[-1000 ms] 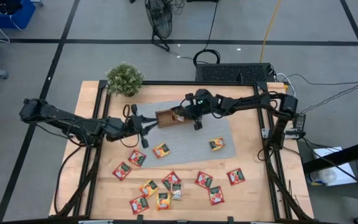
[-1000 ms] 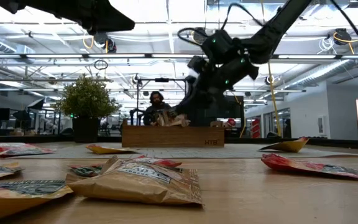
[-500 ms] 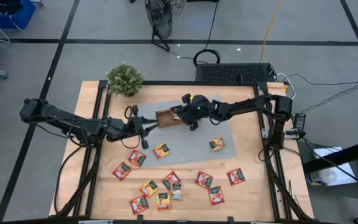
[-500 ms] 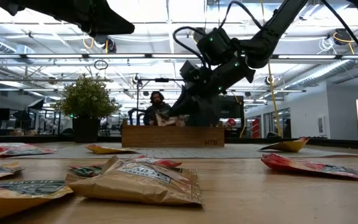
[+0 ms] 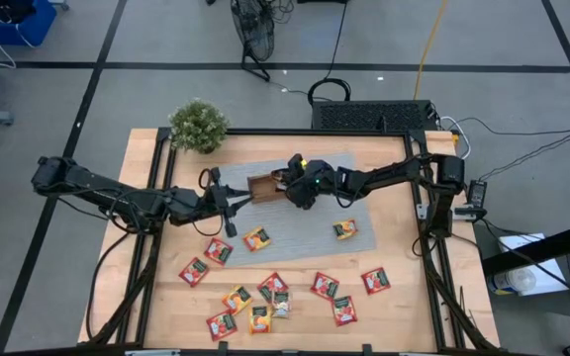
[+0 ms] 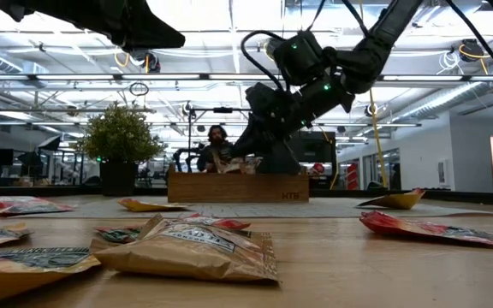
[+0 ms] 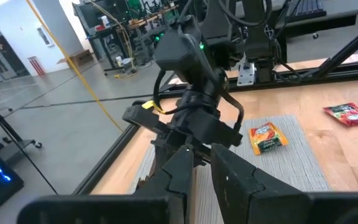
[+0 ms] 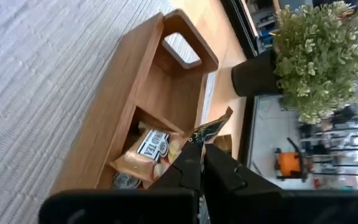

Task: Pick & Place Tea
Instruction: Put the brown tea bag into the middle section of the wooden organizer

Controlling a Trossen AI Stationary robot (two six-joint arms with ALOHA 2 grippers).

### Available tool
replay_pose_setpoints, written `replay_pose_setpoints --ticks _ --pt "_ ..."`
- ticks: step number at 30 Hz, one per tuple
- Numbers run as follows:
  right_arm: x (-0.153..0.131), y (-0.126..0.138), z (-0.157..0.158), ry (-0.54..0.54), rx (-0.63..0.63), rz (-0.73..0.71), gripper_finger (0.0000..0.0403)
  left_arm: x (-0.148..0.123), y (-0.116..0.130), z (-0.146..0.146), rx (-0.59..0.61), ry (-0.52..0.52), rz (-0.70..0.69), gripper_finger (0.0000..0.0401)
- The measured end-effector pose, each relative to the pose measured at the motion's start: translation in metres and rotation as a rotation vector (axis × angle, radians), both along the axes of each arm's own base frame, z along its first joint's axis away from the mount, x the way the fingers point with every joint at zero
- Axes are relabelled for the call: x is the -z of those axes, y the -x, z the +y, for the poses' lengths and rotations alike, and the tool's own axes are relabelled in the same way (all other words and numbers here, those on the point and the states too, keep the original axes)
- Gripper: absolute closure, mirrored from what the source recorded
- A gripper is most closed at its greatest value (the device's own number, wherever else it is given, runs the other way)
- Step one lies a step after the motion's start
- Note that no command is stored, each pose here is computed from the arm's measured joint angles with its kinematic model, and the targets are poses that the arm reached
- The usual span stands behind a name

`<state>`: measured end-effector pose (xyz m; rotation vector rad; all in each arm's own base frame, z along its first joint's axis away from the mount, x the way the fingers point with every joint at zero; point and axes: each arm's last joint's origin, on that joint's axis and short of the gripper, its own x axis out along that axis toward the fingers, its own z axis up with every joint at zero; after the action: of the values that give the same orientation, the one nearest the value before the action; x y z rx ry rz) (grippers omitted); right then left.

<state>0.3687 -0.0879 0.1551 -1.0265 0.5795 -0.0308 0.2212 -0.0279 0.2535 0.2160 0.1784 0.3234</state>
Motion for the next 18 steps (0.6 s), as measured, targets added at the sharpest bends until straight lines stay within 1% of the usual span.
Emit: replay_pose_setpoints --ticks 5,7,10,18 --pt "0.009 0.012 0.001 0.128 0.007 -0.045 0.0403 0.000 0.000 0.000 -0.001 0.008 -0.003 0.0339" --pt "0.011 0.016 0.004 0.154 0.016 -0.087 0.0403 0.000 0.000 0.000 -0.001 0.009 -0.005 0.0339" --pt "0.014 0.022 0.006 0.160 0.014 -0.123 0.0403 0.000 0.000 0.000 -0.001 0.010 -0.007 0.0339" --pt "0.027 0.033 0.013 0.143 -0.001 -0.097 0.0403 -0.002 0.000 0.000 -0.002 0.015 -0.020 0.0339"
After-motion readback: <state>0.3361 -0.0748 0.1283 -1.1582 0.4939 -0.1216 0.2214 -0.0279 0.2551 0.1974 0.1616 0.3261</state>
